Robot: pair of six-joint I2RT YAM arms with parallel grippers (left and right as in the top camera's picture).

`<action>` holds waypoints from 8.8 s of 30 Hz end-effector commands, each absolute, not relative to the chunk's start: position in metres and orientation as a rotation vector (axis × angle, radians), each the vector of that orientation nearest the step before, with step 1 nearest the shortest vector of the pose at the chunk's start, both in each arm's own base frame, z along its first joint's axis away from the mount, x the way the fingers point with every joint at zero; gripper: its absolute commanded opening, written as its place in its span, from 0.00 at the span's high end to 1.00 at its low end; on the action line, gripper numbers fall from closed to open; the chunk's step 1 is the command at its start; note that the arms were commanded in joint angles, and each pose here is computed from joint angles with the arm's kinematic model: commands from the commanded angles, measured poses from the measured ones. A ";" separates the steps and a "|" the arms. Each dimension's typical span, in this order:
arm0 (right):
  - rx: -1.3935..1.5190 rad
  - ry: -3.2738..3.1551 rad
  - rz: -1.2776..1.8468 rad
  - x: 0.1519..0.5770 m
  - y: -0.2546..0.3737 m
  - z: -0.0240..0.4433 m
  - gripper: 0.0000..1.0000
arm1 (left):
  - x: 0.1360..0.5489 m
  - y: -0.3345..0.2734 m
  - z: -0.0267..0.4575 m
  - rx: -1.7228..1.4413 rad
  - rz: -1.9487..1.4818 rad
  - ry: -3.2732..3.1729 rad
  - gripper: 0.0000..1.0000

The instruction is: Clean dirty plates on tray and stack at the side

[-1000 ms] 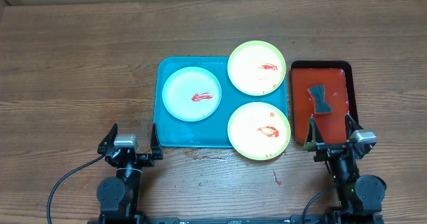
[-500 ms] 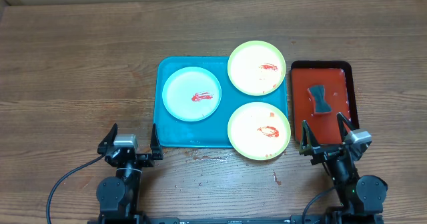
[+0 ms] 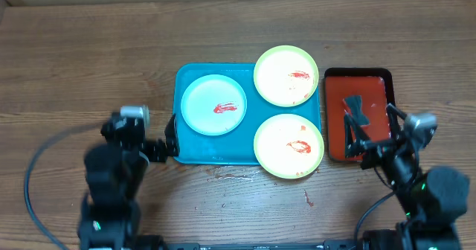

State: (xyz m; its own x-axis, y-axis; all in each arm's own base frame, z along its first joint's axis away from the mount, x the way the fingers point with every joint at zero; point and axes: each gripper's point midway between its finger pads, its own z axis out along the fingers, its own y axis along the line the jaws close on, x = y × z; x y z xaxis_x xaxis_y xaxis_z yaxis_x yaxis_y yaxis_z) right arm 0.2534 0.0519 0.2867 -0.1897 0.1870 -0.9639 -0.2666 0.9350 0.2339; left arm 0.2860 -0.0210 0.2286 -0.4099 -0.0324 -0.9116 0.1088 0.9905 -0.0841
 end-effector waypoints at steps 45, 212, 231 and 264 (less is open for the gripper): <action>0.358 2.705 0.076 0.343 -0.013 0.213 0.18 | 0.443 -0.036 0.085 -0.001 -0.217 2.899 0.25; -0.185 2.967 0.273 0.406 0.298 0.009 0.96 | 0.401 -0.066 0.010 0.127 -0.334 3.178 0.96; -0.414 3.061 0.616 0.345 0.374 -0.004 0.96 | 0.405 -0.066 0.010 0.128 -0.334 3.162 0.96; -0.393 2.949 0.569 0.384 0.368 0.015 0.96 | 0.404 -0.066 0.010 0.128 -0.334 3.167 0.96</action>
State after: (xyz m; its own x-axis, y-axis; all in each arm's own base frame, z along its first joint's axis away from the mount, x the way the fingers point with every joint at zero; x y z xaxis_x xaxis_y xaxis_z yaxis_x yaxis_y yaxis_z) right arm 0.4125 0.3339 0.0238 -0.9438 -0.1939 -0.2676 -0.2340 0.9639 0.1271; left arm 0.4031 -0.0638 0.0114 -0.9974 0.0618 0.0371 0.0524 0.9752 -0.2149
